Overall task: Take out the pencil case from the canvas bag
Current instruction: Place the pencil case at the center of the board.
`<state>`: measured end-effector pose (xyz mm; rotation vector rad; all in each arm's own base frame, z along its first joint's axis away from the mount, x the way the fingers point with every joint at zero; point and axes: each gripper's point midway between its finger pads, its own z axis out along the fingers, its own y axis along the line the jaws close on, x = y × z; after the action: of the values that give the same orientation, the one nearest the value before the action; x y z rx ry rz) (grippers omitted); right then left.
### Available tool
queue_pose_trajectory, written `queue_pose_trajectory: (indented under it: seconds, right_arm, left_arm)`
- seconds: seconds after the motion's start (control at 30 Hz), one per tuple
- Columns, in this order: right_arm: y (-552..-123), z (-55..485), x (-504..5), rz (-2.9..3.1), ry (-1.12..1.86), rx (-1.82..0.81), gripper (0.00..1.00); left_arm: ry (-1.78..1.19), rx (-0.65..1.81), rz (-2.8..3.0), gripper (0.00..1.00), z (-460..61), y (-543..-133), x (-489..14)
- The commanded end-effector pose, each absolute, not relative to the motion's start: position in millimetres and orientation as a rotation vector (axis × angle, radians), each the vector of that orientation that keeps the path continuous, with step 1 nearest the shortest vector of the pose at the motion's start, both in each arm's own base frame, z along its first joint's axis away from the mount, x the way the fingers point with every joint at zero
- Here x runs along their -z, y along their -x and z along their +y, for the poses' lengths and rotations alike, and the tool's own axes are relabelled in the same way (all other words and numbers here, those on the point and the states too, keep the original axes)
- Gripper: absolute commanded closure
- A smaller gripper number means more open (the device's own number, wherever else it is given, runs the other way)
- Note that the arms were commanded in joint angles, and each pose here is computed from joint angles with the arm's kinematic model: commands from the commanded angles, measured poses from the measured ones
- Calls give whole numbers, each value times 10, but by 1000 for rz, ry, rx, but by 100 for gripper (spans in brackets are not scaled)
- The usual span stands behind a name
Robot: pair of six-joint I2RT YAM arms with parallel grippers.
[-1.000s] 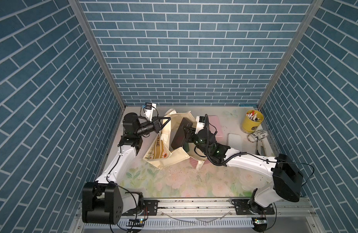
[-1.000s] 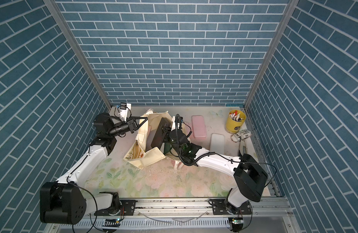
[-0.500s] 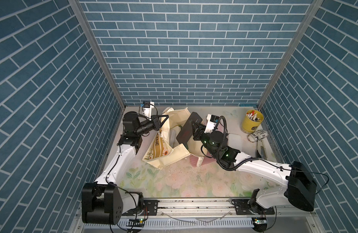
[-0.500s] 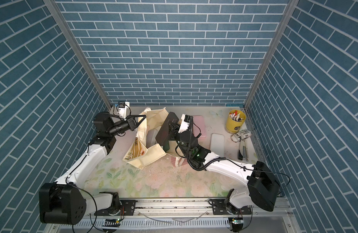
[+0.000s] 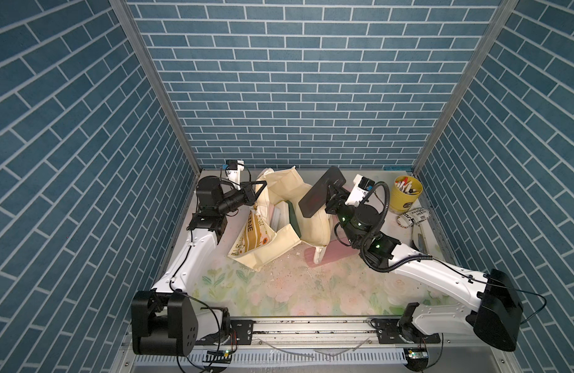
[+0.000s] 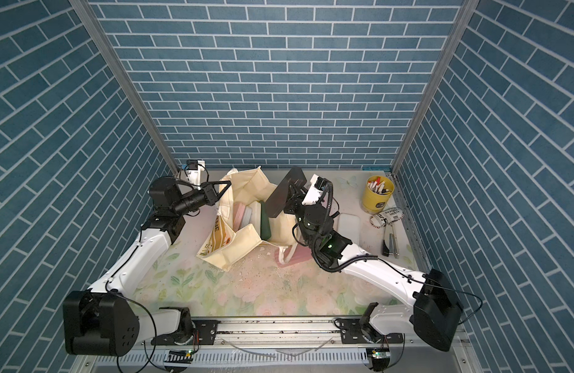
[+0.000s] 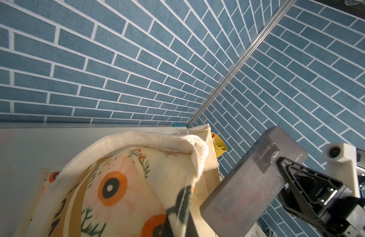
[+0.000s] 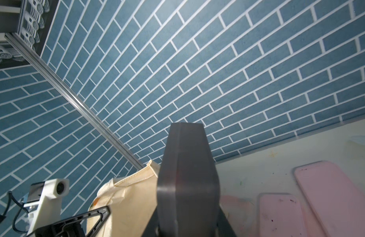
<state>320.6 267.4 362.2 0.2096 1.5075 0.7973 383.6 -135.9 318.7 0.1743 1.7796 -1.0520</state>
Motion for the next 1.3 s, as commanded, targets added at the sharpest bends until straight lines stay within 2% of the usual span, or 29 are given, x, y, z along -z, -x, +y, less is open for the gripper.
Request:
queue_pose_trajectory:
  seconds: [0.0, 0.37, 0.67, 1.0, 1.27]
  right_arm:
    - [-3172, 2357, -3877, 1405, -268, -760, 100]
    - [-3222, 1811, -4008, 1524, -326, -497, 100]
    - [-2858, 1342, -3678, 1747, -434, -428, 100]
    - [-2327, 700, -3178, 1966, -487, -209, 100]
    - [-2188, 669, -2860, 2194, -394, -41, 100]
  left_arm:
    - [-172, 972, 1706, 100, -1217, -3886, -3462]
    - [24, 945, 1749, 100, -984, -4045, -3412]
    - [226, 946, 1785, 100, -728, -4132, -3284]
    - [291, 1048, 1816, 100, -768, -4281, -3160]
    - [337, 1052, 1860, 100, -758, -4276, -2927]
